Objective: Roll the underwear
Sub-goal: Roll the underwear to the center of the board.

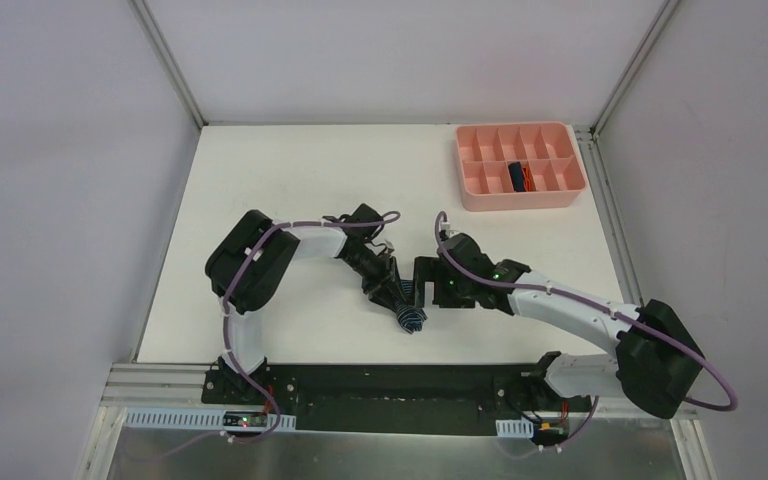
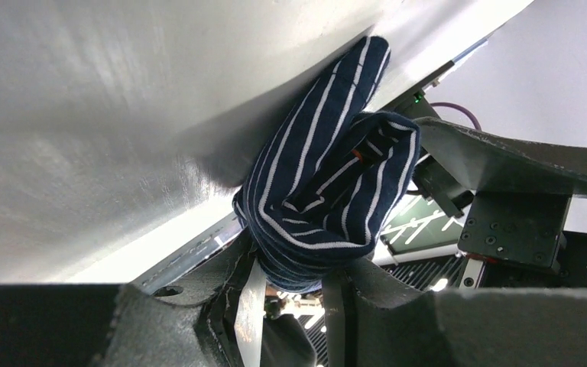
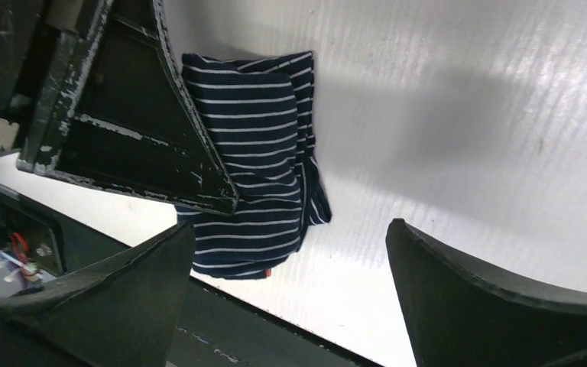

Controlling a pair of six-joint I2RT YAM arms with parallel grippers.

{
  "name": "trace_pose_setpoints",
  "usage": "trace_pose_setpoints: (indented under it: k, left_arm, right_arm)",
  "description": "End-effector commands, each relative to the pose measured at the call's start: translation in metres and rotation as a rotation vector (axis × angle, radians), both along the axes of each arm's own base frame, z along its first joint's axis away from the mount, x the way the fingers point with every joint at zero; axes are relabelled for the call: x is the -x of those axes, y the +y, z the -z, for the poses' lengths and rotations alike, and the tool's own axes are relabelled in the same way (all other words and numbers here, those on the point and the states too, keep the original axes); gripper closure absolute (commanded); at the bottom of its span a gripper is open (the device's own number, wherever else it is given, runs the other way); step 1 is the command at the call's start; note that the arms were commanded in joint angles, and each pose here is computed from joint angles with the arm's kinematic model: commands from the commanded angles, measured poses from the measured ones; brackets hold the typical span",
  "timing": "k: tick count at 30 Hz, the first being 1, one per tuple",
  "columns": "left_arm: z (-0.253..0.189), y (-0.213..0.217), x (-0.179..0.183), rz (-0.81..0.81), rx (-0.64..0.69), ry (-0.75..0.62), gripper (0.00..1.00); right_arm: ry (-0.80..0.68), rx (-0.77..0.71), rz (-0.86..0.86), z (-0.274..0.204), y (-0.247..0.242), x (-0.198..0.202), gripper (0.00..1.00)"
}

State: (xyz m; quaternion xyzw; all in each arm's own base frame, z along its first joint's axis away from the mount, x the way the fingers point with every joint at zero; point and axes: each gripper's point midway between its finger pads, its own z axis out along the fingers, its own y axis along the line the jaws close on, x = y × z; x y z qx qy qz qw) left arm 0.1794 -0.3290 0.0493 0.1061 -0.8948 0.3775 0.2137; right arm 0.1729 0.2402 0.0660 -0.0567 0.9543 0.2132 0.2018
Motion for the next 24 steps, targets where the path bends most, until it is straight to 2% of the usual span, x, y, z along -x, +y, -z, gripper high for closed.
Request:
trace_pose_setpoints:
  k: [1,13,24]
  left_arm:
    - [0.02,0.012,0.017,0.024,-0.097,0.105,0.77]
    - [0.018,0.011,0.014,0.04,-0.104,0.111,0.77]
    - [0.017,0.011,0.014,0.038,-0.11,0.115,0.77]
  right_arm:
    - [0.033,-0.146,0.054,-0.004,0.017,-0.004,0.03]
    - [0.145,-0.39,0.203,0.015,0.019,-0.013,0.05]
    - [0.245,-0.449,0.26,0.035,0.025,-0.014,0.08]
